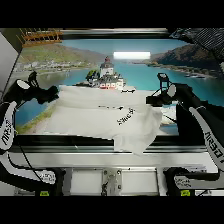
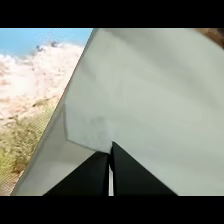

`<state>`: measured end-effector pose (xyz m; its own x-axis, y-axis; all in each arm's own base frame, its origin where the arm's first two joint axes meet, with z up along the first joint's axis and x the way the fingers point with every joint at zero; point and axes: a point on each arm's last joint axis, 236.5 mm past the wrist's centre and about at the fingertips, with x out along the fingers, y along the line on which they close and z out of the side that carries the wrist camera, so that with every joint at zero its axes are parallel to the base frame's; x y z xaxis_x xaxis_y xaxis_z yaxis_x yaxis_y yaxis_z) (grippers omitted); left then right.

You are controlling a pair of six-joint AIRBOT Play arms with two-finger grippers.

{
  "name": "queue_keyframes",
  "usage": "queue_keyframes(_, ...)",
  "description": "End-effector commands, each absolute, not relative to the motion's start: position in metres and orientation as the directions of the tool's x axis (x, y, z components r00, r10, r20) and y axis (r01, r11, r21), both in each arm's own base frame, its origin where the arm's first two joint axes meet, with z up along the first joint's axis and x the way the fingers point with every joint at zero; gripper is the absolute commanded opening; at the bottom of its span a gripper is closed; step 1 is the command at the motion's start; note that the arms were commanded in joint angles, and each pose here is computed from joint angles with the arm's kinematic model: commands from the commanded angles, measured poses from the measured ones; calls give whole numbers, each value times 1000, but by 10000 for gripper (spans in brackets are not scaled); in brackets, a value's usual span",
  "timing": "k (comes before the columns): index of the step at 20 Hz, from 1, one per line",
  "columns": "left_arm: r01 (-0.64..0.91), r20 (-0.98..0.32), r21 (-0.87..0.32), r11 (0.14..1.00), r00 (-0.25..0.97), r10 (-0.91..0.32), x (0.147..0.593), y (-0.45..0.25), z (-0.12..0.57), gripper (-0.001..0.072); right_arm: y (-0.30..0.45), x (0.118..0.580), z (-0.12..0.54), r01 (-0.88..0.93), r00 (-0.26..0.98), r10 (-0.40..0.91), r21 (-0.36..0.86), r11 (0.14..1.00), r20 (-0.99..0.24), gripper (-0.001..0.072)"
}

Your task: Fold the clothes and pants, and hang the long-sleeved shirts on hangers.

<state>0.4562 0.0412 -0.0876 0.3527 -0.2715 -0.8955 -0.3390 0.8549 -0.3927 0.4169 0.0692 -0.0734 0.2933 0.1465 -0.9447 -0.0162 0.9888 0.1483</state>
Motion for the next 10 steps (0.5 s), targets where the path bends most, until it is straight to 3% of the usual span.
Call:
queue_keyframes(1, -362, -909, -394, 844, 291, -300, 434, 31, -105, 53, 72, 406, -80, -12, 270, 152, 155, 988, -951, 30)
queue_keyframes(2, -356, -906, -399, 845, 295, -303, 435, 32, -97, 331, 71, 406, -73, -13, 281, 152, 155, 988, -948, 166)
queue_keyframes(3, -348, -900, -404, 846, 316, -299, 438, 37, -83, 485, 68, 408, -61, -12, 300, 152, 156, 988, -942, 385)
queue_keyframes(4, -339, -891, -408, 848, 352, -287, 442, 44, -62, 493, 63, 407, -42, -7, 330, 151, 157, 988, -932, 481)
queue_keyframes(7, -353, -890, -328, 876, 426, -161, 417, 86, -14, 493, 42, 391, 21, 15, 418, 138, 159, 987, -898, 481)
queue_keyframes(10, -479, -948, -234, 846, 305, -89, 335, 115, -38, 492, 36, 373, 75, 6, 530, 136, 164, 986, -837, 481)
